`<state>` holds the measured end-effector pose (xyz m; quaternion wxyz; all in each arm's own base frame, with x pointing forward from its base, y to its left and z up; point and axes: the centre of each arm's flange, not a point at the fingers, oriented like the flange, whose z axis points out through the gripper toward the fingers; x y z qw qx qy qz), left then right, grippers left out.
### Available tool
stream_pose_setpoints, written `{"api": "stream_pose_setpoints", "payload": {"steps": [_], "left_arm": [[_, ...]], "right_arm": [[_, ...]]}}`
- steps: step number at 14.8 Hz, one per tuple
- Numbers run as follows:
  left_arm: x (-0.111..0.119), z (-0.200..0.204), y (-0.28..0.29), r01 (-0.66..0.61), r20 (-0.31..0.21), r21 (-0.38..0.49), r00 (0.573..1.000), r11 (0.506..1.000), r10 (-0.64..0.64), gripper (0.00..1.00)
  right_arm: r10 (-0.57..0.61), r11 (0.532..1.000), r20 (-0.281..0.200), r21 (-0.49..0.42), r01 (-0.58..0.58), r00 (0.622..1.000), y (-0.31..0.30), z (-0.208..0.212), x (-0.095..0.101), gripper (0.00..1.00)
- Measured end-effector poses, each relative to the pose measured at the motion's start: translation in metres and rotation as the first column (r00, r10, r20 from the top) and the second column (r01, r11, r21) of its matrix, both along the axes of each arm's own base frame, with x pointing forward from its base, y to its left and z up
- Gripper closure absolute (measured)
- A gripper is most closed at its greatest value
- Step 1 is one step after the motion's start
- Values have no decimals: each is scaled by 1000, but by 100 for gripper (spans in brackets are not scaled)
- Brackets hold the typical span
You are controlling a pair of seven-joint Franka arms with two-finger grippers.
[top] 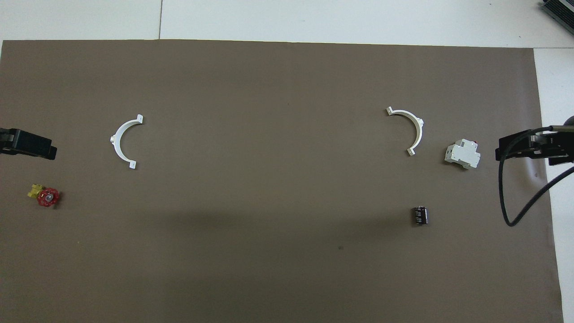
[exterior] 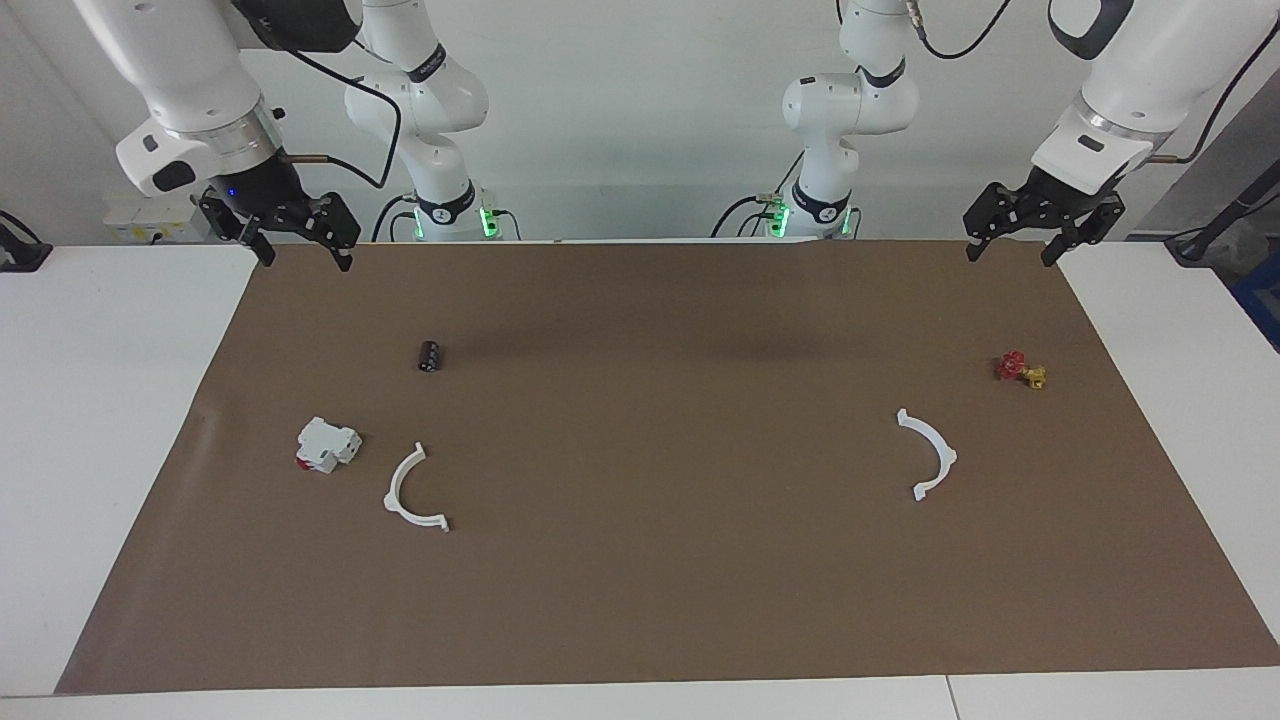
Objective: Assemble drain pipe with both arms
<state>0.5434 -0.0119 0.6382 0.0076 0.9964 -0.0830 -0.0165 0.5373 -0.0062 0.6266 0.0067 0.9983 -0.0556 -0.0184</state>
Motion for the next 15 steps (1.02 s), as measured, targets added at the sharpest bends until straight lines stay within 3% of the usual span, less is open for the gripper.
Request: {"api": "stream_pose_setpoints", "payload": {"steps": [8, 11, 15], "left_arm": [[0, 0, 0, 0, 0, 0, 1000, 1000, 0, 0], [0, 0, 0, 0, 0, 0, 1000, 1000, 0, 0], [0, 0, 0, 0, 0, 0, 1000, 1000, 0, 0]], "right_arm": [[22, 1000, 4, 1, -22, 1000, 0, -3, 1, 0], [118, 993, 45, -1, -118, 992, 1, -12, 8, 0], [287, 958, 106, -23, -287, 952, 0, -48, 28, 0]]}}
